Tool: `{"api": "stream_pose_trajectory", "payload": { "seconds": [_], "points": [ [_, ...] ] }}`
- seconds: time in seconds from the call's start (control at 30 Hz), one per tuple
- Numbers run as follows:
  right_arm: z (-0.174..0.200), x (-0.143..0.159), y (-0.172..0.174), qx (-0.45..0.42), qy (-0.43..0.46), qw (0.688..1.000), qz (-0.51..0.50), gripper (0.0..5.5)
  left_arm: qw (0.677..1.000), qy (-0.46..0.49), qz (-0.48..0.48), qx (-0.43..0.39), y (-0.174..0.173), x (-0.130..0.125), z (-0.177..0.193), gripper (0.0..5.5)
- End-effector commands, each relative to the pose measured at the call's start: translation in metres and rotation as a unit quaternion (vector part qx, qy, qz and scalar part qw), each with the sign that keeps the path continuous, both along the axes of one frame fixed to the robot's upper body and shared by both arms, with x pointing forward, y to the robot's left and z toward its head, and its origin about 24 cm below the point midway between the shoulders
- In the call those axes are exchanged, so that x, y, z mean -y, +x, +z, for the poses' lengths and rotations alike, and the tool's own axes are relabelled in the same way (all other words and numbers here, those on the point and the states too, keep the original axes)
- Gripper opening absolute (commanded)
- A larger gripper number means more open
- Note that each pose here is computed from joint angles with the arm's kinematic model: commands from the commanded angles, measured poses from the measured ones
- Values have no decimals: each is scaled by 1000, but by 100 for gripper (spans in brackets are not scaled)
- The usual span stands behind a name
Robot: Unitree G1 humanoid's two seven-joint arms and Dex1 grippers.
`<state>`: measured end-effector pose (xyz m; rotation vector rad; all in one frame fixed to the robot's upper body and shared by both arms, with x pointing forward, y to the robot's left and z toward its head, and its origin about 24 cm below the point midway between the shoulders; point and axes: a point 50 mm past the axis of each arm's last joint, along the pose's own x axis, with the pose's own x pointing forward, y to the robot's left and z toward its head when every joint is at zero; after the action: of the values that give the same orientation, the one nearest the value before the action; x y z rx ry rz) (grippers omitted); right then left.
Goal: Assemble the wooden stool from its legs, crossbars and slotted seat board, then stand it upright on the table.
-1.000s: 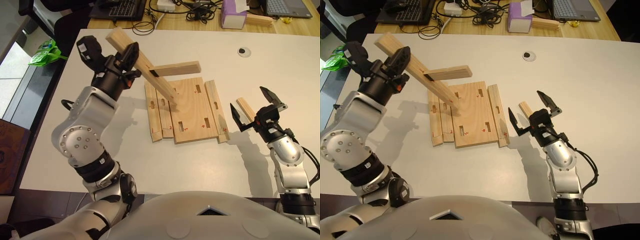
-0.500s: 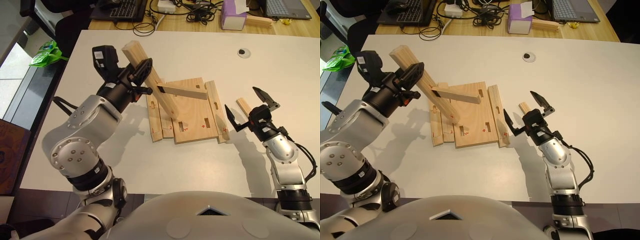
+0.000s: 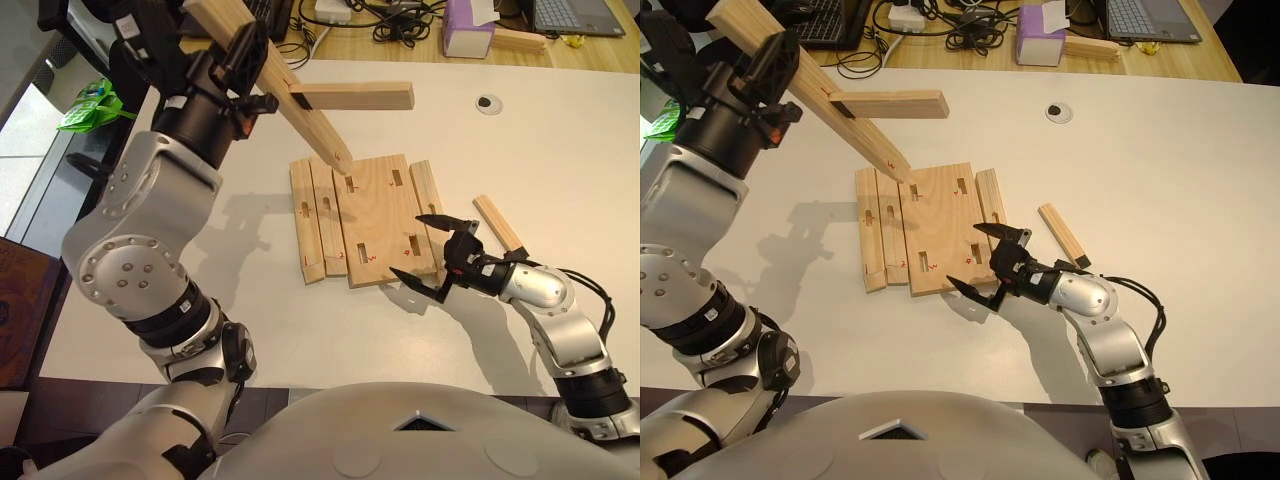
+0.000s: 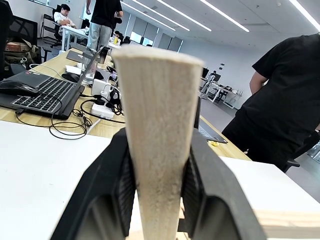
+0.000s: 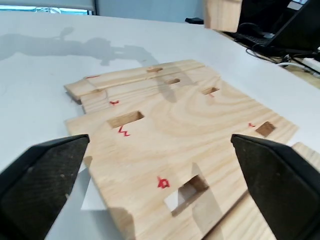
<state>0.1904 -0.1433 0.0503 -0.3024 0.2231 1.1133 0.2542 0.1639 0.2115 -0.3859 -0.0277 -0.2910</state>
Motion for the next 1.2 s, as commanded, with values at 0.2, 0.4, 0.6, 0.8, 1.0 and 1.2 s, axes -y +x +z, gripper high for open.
{"api": "stream_pose_trajectory", "payload": {
  "seconds": [0.2, 0.4, 0.6, 0.8, 1.0, 1.2],
  "points": [
    [-13, -11, 23, 81, -176, 975, 106, 540, 1000, -19, 17, 14, 4, 1, 6, 103],
    [-31, -25, 47, 128, -223, 962, 94, 540, 999, -28, 22, 11, 5, 2, 4, 103],
    [-34, -50, 49, 153, -190, 967, 71, 540, 999, -24, 29, 12, 6, 2, 3, 103],
    [-28, -61, 58, 194, -161, 968, 9, 540, 997, 67, 25, -29, -3, 9, -19, 103],
    [0, -32, 57, 225, -73, 966, -101, 540, 991, 116, 32, -58, -16, 12, -31, 103],
    [1, 41, 40, 233, -113, 944, -203, 540, 995, 72, 58, -49, -7, 14, -26, 103]
  ]
}}
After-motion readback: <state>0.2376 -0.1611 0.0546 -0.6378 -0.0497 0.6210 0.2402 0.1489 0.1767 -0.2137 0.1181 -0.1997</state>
